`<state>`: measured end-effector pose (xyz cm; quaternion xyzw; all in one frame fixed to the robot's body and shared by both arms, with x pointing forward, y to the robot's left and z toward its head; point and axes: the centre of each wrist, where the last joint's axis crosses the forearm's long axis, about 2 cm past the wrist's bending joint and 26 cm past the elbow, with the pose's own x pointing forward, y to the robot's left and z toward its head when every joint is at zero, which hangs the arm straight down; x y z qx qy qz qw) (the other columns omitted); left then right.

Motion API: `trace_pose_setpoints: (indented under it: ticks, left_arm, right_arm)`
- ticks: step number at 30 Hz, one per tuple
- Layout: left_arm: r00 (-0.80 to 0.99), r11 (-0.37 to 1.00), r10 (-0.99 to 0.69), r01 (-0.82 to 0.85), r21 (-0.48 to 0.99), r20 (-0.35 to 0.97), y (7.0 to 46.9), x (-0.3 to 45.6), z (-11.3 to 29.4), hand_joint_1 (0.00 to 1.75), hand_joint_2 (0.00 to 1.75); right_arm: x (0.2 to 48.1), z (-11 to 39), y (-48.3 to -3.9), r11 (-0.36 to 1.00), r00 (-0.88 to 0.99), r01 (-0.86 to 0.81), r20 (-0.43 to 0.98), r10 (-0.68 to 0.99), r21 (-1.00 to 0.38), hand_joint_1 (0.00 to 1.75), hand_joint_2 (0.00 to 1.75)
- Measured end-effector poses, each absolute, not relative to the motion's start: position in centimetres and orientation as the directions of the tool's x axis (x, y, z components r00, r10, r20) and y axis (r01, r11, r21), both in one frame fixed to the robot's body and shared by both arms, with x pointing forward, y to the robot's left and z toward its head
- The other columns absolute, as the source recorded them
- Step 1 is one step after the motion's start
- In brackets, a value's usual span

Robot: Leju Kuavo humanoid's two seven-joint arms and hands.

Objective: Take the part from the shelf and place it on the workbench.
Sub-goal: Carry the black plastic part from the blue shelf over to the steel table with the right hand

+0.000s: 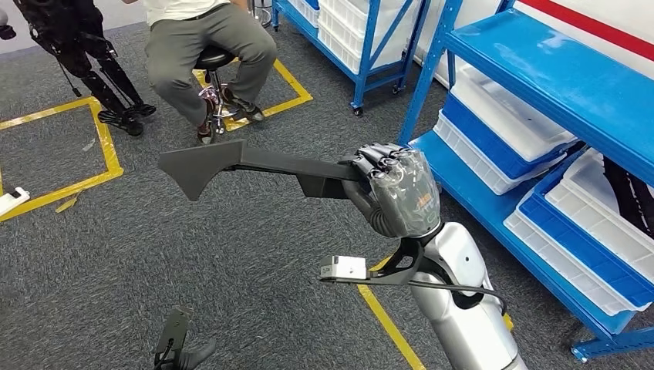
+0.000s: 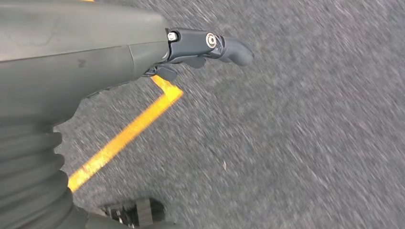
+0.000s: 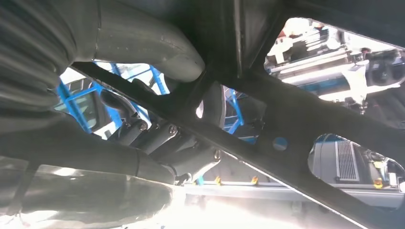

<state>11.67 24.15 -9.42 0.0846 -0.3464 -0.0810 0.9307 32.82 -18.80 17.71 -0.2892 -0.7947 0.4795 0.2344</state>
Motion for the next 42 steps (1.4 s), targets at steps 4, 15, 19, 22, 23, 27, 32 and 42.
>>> trace_pose_setpoints:
  ticks: [4,15,19,22,23,27,32,42]
  left_arm:
    - [0.746,0.971,-0.221,0.106,0.216,0.629,24.2,12.0,-9.3,0.0,1.75]
    - [0.747,0.972,-0.217,0.106,0.209,0.629,24.2,12.0,-9.3,0.0,1.75]
    - [0.747,0.972,-0.218,0.105,0.211,0.629,24.3,12.0,-9.4,0.0,1.75]
    - [0.747,0.972,-0.218,0.106,0.212,0.628,24.4,11.9,-9.4,0.0,1.75]
    - [0.747,0.972,-0.218,0.105,0.212,0.628,24.4,12.0,-9.4,0.0,1.75]
    - [0.748,0.971,-0.218,0.103,0.214,0.627,24.5,11.9,-9.4,0.0,1.75]
    - [0.744,0.972,-0.212,0.093,0.215,0.633,24.6,11.9,-9.4,0.0,1.75]
    - [0.745,0.97,-0.216,0.093,0.222,0.631,24.6,11.7,-9.5,0.0,1.75]
  right_arm:
    - [32.1,17.2,-18.9,0.366,-0.719,0.229,0.097,0.689,-0.902,1.66,1.75]
    - [31.4,17.8,-18.3,0.368,-0.726,0.24,0.086,0.683,-0.898,1.66,1.75]
    - [31.3,17.7,-18.2,0.37,-0.726,0.235,0.091,0.681,-0.899,1.66,1.75]
    - [31.2,17.6,-18.1,0.37,-0.727,0.232,0.093,0.68,-0.899,1.66,1.75]
    - [31.2,17.6,-18.1,0.37,-0.727,0.232,0.093,0.68,-0.899,1.66,1.75]
    - [31.1,17.6,-18.1,0.37,-0.728,0.23,0.093,0.679,-0.9,1.66,1.75]
    - [31.2,17.8,-18.0,0.368,-0.733,0.227,0.091,0.675,-0.901,1.66,1.75]
    - [31.2,17.6,-18.4,0.355,-0.731,0.223,0.085,0.677,-0.908,1.66,1.75]
